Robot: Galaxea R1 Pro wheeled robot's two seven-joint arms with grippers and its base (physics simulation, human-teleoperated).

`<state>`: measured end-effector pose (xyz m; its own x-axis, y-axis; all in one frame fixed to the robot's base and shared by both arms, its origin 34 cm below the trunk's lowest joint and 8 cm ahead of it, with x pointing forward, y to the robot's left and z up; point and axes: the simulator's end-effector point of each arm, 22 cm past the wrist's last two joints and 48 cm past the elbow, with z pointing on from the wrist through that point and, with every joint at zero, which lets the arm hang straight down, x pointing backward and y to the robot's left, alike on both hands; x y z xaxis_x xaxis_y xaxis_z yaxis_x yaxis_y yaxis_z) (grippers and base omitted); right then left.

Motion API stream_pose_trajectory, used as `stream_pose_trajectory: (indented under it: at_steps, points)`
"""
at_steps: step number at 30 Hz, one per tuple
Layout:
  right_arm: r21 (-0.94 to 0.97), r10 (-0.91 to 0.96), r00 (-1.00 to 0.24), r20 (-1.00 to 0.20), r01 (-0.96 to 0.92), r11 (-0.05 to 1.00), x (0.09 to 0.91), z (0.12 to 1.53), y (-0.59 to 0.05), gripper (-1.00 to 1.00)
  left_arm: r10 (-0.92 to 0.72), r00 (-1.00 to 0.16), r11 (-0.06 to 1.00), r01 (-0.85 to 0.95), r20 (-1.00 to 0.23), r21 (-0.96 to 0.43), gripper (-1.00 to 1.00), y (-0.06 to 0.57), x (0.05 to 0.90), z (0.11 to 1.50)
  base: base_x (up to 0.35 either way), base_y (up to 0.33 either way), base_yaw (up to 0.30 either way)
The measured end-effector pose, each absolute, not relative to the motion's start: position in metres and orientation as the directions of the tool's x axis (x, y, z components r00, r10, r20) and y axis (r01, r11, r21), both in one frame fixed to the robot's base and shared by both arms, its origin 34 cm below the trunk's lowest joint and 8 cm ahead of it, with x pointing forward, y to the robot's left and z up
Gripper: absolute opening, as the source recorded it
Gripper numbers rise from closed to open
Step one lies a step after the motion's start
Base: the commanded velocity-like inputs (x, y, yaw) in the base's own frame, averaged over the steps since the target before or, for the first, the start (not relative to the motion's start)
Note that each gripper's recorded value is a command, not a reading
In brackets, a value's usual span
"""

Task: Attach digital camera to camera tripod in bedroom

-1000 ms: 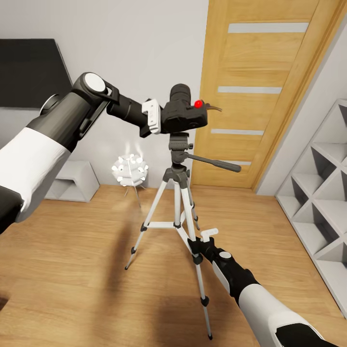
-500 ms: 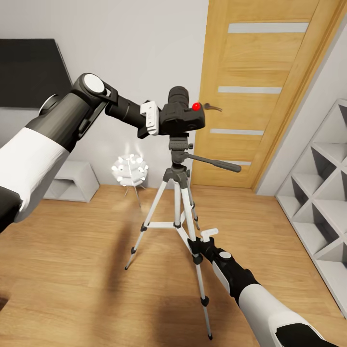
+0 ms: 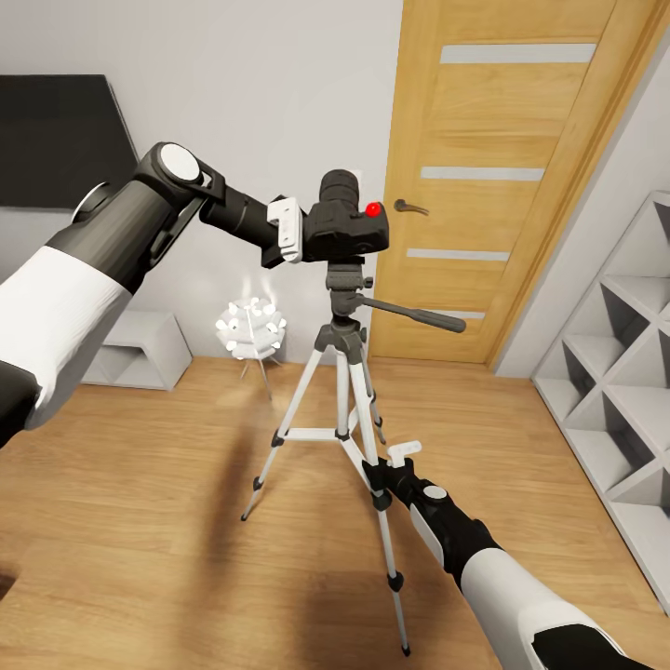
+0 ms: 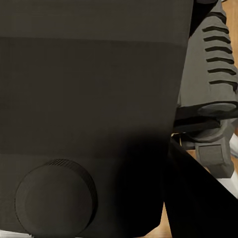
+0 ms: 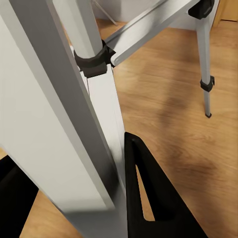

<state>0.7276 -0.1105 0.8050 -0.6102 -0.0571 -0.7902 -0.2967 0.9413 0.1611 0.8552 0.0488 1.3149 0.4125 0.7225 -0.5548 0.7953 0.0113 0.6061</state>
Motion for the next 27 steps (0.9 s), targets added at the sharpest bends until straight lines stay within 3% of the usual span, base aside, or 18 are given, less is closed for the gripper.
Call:
stream_pose_trajectory:
  at_steps: [27]
  points:
    - [0.162, -0.057, -0.610, -0.790, -0.297, 0.941, 0.7276, 0.8049, -0.1110, -1.00, 0.724, 0.407, 0.004, 0.805, -0.557, 0.593, -1.00, 0.0493, 0.8529, 1.3118, 0.000, 0.000, 0.000]
